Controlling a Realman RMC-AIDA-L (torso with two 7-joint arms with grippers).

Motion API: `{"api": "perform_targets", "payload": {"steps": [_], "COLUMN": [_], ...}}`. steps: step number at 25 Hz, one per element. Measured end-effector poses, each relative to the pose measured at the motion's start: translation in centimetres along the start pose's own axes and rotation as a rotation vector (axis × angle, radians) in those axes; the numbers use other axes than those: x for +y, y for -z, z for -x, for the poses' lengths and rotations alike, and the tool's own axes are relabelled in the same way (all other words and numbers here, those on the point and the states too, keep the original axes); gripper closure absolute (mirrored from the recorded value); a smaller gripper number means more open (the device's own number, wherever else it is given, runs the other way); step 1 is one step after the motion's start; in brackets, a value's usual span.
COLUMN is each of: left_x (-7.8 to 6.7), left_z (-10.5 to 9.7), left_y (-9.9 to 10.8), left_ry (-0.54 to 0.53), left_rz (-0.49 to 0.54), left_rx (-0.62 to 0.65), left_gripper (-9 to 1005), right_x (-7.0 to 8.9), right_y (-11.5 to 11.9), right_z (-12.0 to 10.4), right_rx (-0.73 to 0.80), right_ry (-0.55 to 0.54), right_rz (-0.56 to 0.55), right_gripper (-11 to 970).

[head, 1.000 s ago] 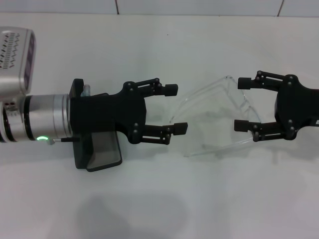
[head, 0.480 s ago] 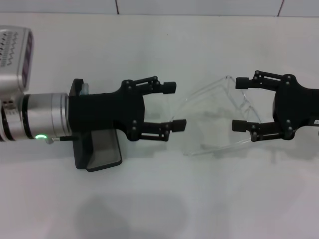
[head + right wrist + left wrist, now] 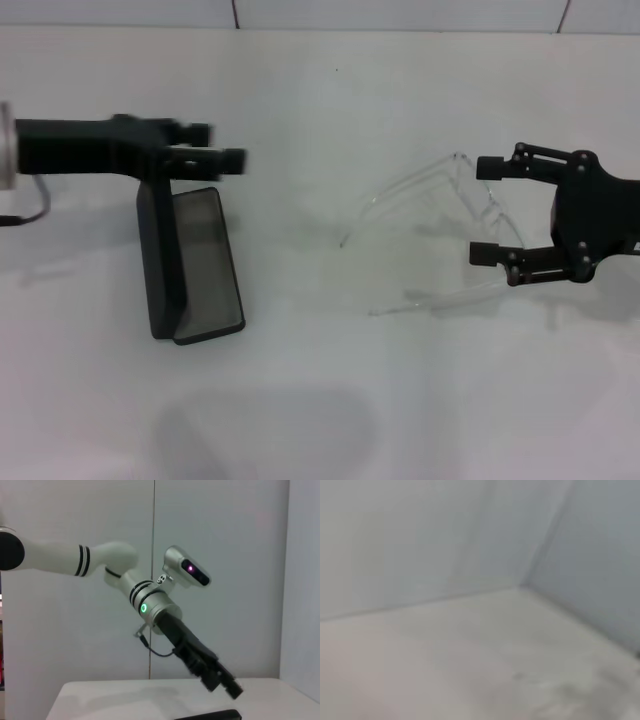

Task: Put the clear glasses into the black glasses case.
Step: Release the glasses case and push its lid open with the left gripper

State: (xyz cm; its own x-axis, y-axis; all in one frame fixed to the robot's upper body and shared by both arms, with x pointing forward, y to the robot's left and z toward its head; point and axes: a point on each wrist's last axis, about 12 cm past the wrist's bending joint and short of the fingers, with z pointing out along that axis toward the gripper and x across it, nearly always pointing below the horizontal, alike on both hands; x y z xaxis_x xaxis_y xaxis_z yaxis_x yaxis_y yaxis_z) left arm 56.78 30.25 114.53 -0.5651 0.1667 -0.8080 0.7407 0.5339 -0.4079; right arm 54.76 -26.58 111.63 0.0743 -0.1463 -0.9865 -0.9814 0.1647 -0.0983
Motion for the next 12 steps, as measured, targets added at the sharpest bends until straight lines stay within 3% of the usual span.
{"api": "perform_targets", "payload": {"steps": [4, 12], "left_x": [0.0, -0.5], "left_z": [-0.6, -1.8], "left_y": [1.3, 1.8], "left_ry": [0.078, 0.141], "left_rz": [0.139, 0.214], "left_rx": [0.090, 0.142], "left_gripper": [121, 122], "right_x": [0.1, 0.1], "right_y": [0.0, 0.0], "right_z": [-0.1, -0.1], "right_rx": [0.007, 0.011], "right_ry": [-0.001, -0.001], "right_rz": [0.005, 0.009], "right_gripper": [76, 75]}}
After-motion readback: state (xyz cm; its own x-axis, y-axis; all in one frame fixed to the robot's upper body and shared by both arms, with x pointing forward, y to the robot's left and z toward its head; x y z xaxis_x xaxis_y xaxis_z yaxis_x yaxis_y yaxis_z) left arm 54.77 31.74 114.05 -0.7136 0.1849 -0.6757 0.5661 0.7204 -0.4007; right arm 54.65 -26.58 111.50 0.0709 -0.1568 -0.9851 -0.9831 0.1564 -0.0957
